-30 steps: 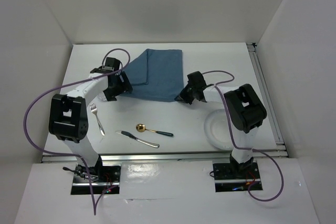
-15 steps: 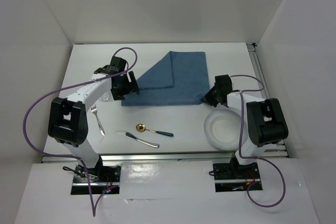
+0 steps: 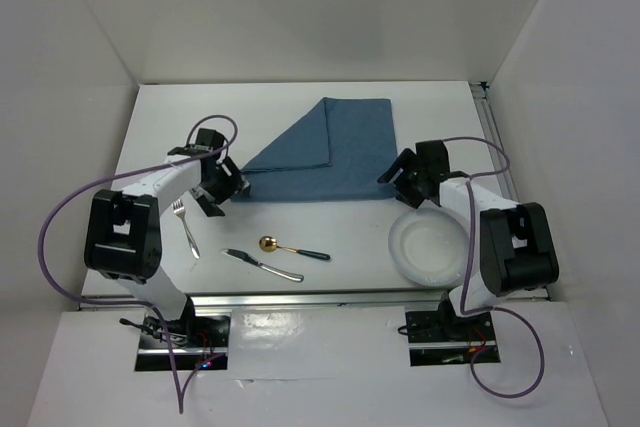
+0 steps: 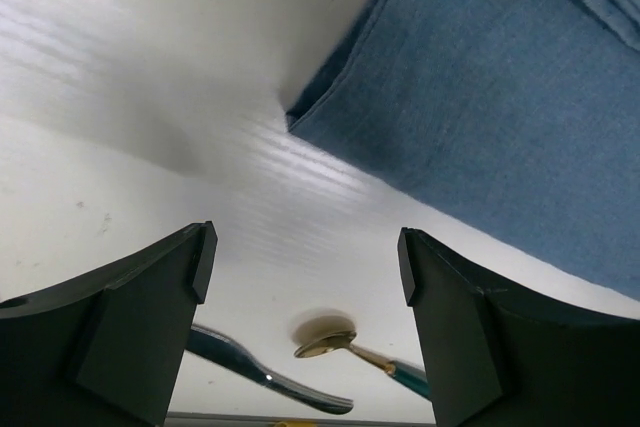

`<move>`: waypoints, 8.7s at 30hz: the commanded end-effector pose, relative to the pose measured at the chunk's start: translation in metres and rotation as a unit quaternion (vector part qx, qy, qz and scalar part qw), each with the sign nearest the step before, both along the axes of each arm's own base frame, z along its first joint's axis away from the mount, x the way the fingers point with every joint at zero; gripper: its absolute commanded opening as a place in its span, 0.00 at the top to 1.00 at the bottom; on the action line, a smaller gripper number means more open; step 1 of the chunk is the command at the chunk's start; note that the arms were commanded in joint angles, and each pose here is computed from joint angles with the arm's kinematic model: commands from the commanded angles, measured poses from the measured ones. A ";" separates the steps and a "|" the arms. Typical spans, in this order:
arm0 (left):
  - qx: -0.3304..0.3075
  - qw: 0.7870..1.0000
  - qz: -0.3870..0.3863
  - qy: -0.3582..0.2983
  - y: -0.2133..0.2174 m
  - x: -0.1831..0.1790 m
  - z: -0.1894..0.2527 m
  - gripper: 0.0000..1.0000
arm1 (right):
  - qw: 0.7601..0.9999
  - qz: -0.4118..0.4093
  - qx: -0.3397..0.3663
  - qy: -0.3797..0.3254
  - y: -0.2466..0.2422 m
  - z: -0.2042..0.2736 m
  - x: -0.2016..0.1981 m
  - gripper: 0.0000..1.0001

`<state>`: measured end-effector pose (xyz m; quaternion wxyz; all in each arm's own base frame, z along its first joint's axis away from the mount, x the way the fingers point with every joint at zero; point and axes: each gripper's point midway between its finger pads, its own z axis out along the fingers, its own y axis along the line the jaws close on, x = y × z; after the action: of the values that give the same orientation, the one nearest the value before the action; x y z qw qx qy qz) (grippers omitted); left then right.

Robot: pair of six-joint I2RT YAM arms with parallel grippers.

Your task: Set the dinner table for one person

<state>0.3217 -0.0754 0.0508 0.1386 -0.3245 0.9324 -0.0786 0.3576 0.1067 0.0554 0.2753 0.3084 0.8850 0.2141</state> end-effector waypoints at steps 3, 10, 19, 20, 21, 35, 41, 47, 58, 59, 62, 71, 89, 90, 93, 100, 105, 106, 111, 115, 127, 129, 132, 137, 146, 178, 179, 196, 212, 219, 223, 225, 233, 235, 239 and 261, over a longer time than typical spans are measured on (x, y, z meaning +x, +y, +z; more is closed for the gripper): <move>-0.013 1.000 0.019 -0.013 -0.004 0.025 -0.012 0.08 | 1.000 0.005 0.003 0.000 -0.004 0.006 -0.009 0.19; -0.010 1.000 0.025 -0.014 -0.006 0.051 -0.029 0.18 | 1.000 0.000 0.001 0.017 -0.007 -0.010 -0.007 0.25; -0.001 0.999 0.034 -0.020 0.003 0.074 -0.016 1.00 | 0.998 0.042 0.012 0.034 0.012 -0.027 0.009 0.30; 0.019 0.998 0.053 -0.021 0.020 0.074 -0.008 1.00 | 0.998 0.058 0.012 0.039 0.015 -0.032 0.011 0.30; 0.025 0.997 0.061 -0.031 0.027 0.076 -0.001 1.00 | 0.997 0.071 0.013 0.035 0.022 -0.027 0.016 0.28; 0.016 0.993 0.086 -0.078 0.049 0.078 0.035 1.00 | 0.996 0.074 0.020 0.052 0.042 -0.028 -0.004 0.24; 0.011 0.993 0.084 -0.082 0.047 0.076 0.039 1.00 | 0.998 0.050 0.013 0.047 0.053 -0.019 -0.018 0.24; 0.011 0.992 0.080 -0.101 0.048 0.079 0.053 1.00 | 0.998 -0.008 -0.015 0.057 0.042 -0.016 -0.029 0.23; 0.017 0.992 0.078 -0.101 0.050 0.077 0.057 1.00 | 0.999 0.008 -0.021 0.036 0.060 -0.011 -0.041 0.27; 0.017 0.992 0.078 -0.101 0.050 0.077 0.057 1.00 | 0.999 0.010 -0.018 0.037 0.065 -0.011 -0.044 0.29; 0.017 0.992 0.078 -0.101 0.050 0.077 0.057 1.00 | 0.998 -0.003 -0.020 0.055 0.066 -0.023 -0.046 0.38; 0.011 0.991 0.080 -0.110 0.048 0.079 0.064 1.00 | 0.997 -0.038 -0.046 0.054 0.064 -0.041 -0.018 0.38; -0.048 0.960 -0.029 -0.276 0.026 0.141 0.238 1.00 | 0.971 -0.034 -0.048 -0.232 0.018 0.199 0.094 1.00; -0.062 0.954 -0.036 -0.291 0.024 0.138 0.255 1.00 | 0.966 -0.021 -0.053 -0.254 0.017 0.222 0.088 1.00; -0.079 0.936 -0.048 -0.340 0.024 0.127 0.303 1.00 | 0.948 -0.014 -0.051 -0.313 0.015 0.283 0.078 1.00; -0.113 0.900 -0.060 -0.416 0.023 0.069 0.352 1.00 | 0.914 -0.011 -0.043 -0.404 -0.003 0.369 0.005 1.00; -0.110 0.894 -0.062 -0.430 0.026 0.050 0.365 1.00 | 0.915 0.002 -0.049 -0.400 -0.004 0.379 -0.007 1.00; -0.112 0.891 -0.073 -0.435 0.023 0.048 0.370 1.00 | 0.914 0.005 -0.053 -0.402 -0.005 0.382 -0.009 1.00; -0.121 0.895 -0.077 -0.423 0.022 0.062 0.355 1.00 | 0.913 0.010 -0.054 -0.405 -0.001 0.380 0.002 1.00; -0.136 0.896 -0.087 -0.413 0.021 0.094 0.340 1.00 | 0.910 0.021 -0.060 -0.411 0.007 0.373 0.033 1.00; -0.212 0.842 -0.220 -0.446 0.001 0.195 0.358 1.00 | 0.891 0.018 -0.034 -0.452 -0.005 0.367 0.146 1.00; -0.220 0.840 -0.222 -0.444 0.000 0.199 0.353 1.00 | 0.889 0.017 -0.034 -0.456 -0.009 0.362 0.148 1.00; -0.219 0.844 -0.218 -0.438 0.004 0.191 0.345 1.00 | 0.894 0.019 -0.035 -0.446 -0.012 0.349 0.140 1.00; -0.214 0.873 -0.203 -0.388 0.012 0.160 0.289 1.00 | 0.918 0.018 -0.036 -0.395 -0.019 0.284 0.104 1.00; -0.172 0.942 -0.157 -0.242 0.026 0.055 0.160 0.31 | 0.965 0.049 -0.010 -0.258 -0.015 0.151 -0.004 0.24; -0.040 0.980 -0.191 -0.028 -0.053 0.070 -0.016 1.00 | 0.983 0.153 -0.070 0.070 0.020 -0.044 0.030 1.00; -0.034 0.981 -0.189 -0.024 -0.051 0.070 -0.020 1.00 | 0.984 0.149 -0.067 0.066 0.021 -0.043 0.033 1.00; 0.035 0.988 -0.150 0.033 -0.007 0.029 -0.028 1.00 | 0.973 0.180 -0.089 0.113 0.050 -0.080 -0.011 1.00; 0.067 0.980 -0.157 -0.105 -0.003 0.071 0.110 0.81 | 0.979 0.154 -0.125 -0.046 0.049 0.030 0.003 0.65; 0.108 0.981 -0.072 -0.141 0.062 0.069 0.152 0.42 | 0.975 0.151 -0.121 -0.113 0.058 0.084 0.015 0.54; 0.089 0.987 0.006 -0.134 0.104 0.061 0.143 0.14 | 0.974 0.159 -0.119 -0.112 0.060 0.090 0.012 0.52; 0.082 0.987 0.045 -0.129 0.123 0.053 0.134 0.13 | 0.972 0.157 -0.116 -0.129 0.058 0.100 0.008 0.51; 0.042 0.989 0.100 -0.103 0.144 0.059 0.091 0.26 | 0.972 0.152 -0.117 -0.138 0.049 0.108 -0.009 0.49; 0.040 0.988 0.105 -0.103 0.146 0.066 0.084 0.30 | 0.972 0.156 -0.114 -0.135 0.049 0.104 -0.014 0.49; 0.041 0.990 0.106 -0.079 0.148 0.068 0.064 0.38 | 0.972 0.153 -0.119 -0.129 0.045 0.103 -0.020 0.49; 0.001 0.958 -0.088 -0.273 0.039 0.123 0.203 1.00 | 0.974 0.120 -0.139 -0.132 0.024 0.116 -0.019 0.49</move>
<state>0.4248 0.0300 0.1769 0.3005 -0.3147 0.8959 -0.0893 0.3340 0.1386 0.1532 0.3801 0.1217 0.9021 0.1641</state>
